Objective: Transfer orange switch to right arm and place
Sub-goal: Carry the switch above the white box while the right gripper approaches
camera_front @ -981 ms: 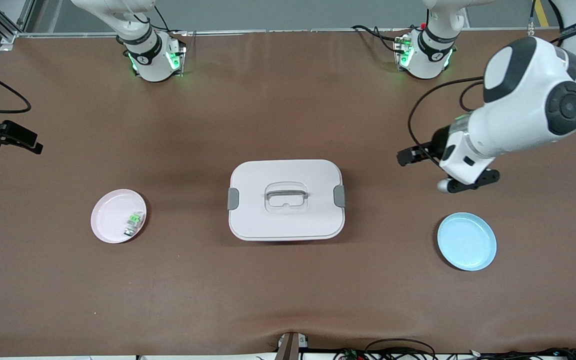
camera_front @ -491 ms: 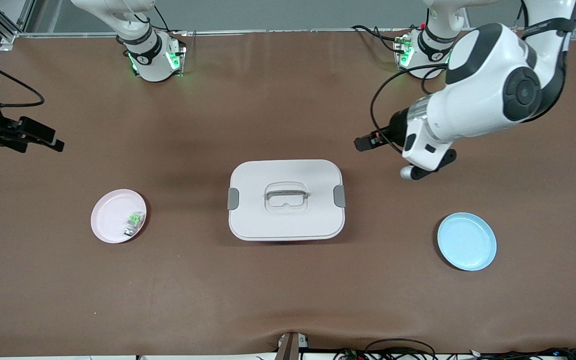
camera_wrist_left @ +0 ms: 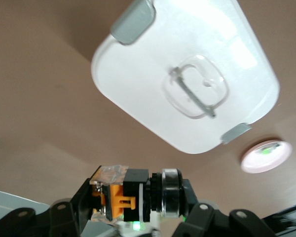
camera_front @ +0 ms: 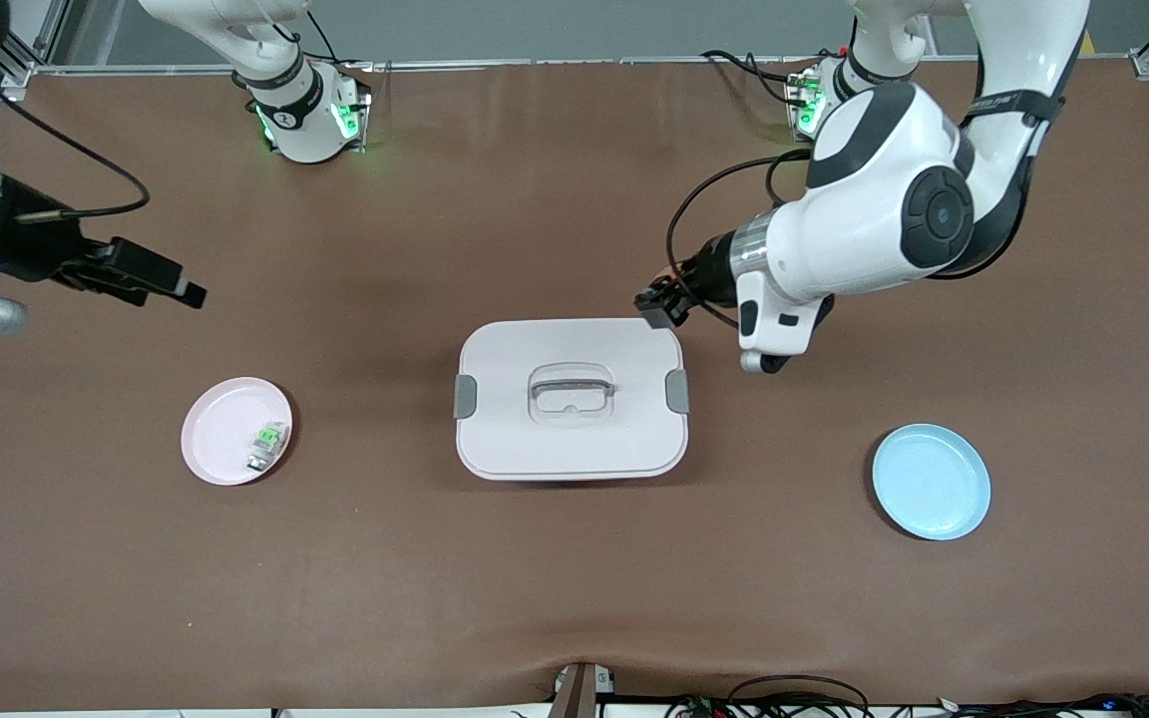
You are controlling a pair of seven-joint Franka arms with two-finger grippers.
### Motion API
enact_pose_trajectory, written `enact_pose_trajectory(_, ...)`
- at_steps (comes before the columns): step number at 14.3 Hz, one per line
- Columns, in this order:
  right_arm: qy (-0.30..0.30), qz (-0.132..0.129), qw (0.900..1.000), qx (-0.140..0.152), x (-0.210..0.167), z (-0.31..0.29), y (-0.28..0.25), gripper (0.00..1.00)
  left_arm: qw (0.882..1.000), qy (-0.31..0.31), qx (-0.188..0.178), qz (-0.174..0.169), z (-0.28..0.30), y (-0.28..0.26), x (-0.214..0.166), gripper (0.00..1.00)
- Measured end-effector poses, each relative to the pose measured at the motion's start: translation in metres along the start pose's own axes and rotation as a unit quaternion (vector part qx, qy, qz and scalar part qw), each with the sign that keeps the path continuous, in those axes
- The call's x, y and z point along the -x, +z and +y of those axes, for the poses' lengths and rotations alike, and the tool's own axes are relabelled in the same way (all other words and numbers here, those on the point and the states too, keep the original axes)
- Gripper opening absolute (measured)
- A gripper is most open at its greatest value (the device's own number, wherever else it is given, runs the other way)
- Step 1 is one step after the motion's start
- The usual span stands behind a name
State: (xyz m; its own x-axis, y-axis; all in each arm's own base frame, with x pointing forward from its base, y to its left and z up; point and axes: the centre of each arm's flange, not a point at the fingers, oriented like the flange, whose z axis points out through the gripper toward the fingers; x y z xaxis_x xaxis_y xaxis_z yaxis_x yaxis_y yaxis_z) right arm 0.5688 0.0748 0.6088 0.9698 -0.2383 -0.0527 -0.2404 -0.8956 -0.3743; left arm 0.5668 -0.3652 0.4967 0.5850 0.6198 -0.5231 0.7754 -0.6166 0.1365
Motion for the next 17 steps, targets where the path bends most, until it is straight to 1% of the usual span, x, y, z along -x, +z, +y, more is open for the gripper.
enact_pose_trajectory(2, 0.029, 0.006, 0.999, -0.018, 0.017, -0.016, 0.006, 1.0, 0.999, -0.045, 0.015, -0.007, 0.012, 0.011, 0.006, 0.72)
enact_pose_trajectory(4, 0.062, 0.006, 0.998, -0.026, 0.033, -0.025, 0.009, 1.0, 0.996, -0.081, 0.022, -0.015, 0.022, 0.018, 0.012, 0.72)
enact_pose_trajectory(7, 0.123, 0.013, 0.992, -0.037, 0.053, -0.051, 0.017, 1.0, 0.992, -0.117, 0.03, -0.024, 0.032, 0.023, 0.022, 0.72)
enact_pose_trajectory(8, 0.131, 0.016, 0.99, -0.04, 0.058, -0.06, 0.022, 1.0, 0.991, -0.126, 0.03, -0.027, 0.033, 0.024, 0.025, 0.72)
enact_pose_trajectory(9, 0.133, 0.022, 0.99, -0.046, 0.062, -0.07, 0.028, 1.0, 0.99, -0.134, 0.029, -0.031, 0.034, 0.026, 0.029, 0.72)
enact_pose_trajectory(11, 0.131, 0.045, 0.988, -0.064, 0.072, -0.089, 0.044, 1.0, 0.989, -0.139, 0.025, -0.037, 0.035, 0.031, 0.042, 0.72)
enact_pose_trajectory(13, 0.123, 0.063, 0.987, -0.081, 0.091, -0.11, 0.065, 1.0, 0.99, -0.137, 0.019, -0.04, 0.036, 0.039, 0.058, 0.72)
enact_pose_trajectory(17, 0.085, 0.077, 0.988, -0.104, 0.125, -0.148, 0.089, 1.0, 0.989, -0.138, -0.001, -0.043, 0.033, 0.048, 0.074, 0.72)
